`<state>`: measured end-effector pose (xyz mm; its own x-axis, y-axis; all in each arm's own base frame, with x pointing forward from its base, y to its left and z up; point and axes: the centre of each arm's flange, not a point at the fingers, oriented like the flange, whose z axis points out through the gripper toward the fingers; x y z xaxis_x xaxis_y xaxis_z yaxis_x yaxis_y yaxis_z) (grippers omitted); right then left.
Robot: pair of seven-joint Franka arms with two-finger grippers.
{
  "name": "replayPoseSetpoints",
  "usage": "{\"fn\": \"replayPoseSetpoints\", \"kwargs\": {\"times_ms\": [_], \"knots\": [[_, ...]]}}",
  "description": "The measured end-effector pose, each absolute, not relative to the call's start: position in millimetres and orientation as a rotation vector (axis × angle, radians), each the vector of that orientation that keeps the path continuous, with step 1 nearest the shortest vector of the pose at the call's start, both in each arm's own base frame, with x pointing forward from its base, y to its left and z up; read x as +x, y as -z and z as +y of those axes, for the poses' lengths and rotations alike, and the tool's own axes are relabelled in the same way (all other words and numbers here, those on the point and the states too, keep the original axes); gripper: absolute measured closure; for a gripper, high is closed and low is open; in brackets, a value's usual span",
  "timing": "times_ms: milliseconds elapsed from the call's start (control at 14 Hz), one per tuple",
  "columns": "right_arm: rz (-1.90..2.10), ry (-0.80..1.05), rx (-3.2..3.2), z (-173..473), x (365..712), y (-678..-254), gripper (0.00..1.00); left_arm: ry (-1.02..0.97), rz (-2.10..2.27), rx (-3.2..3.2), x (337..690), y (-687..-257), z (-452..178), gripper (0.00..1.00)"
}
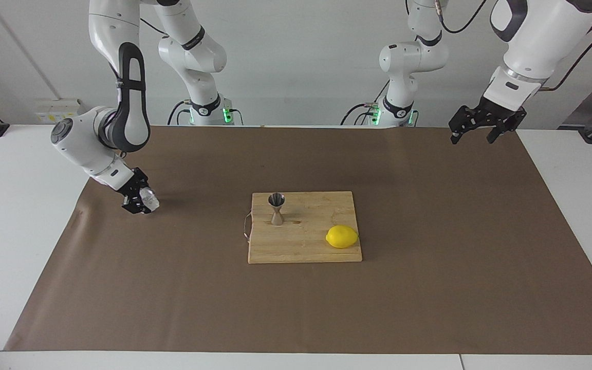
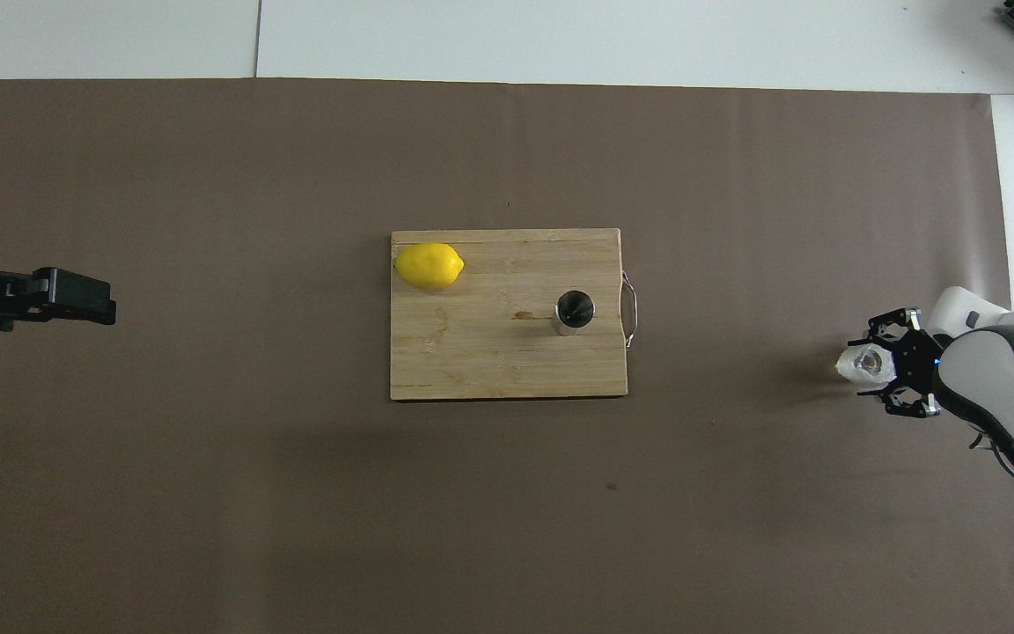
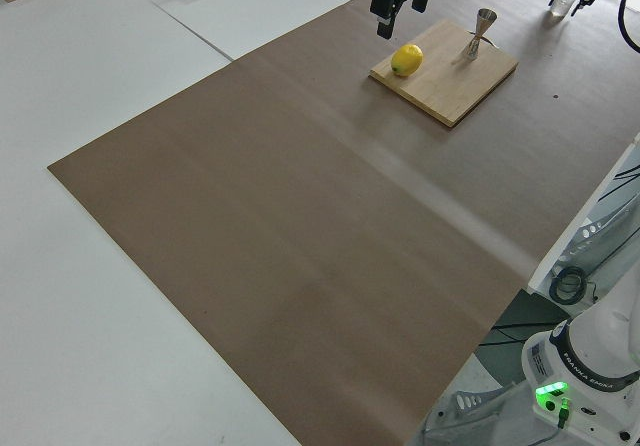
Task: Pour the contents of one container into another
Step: 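Close the right gripper around the small white cup, then lift the white cup with the right gripper and carry it over the metal cup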
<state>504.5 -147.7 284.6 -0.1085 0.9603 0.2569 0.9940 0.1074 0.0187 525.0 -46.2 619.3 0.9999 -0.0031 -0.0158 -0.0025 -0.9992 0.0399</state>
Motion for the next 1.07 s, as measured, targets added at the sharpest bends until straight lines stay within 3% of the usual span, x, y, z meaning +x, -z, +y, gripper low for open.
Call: {"fn": "replayPoseSetpoints", "kwargs": {"times_ms": [71, 500, 1071], "knots": [[-2.196, 0.28, -1.968, -147.8, 504.8, -285.3, 0.48, 0.026, -0.008, 3.099, 524.3, -622.9, -47.5, 0.0], [-2.128, 0.343, -1.994, -145.6, 505.4, -292.3, 0.49, 0.05, -0.012, 3.099, 523.7, -621.1, -49.1, 0.0], [-2.006, 0.359, -2.19, -50.3, 542.4, -378.0, 0.49, 0.053, -0.012, 3.099, 523.6, -620.8, -49.1, 0.0]]}}
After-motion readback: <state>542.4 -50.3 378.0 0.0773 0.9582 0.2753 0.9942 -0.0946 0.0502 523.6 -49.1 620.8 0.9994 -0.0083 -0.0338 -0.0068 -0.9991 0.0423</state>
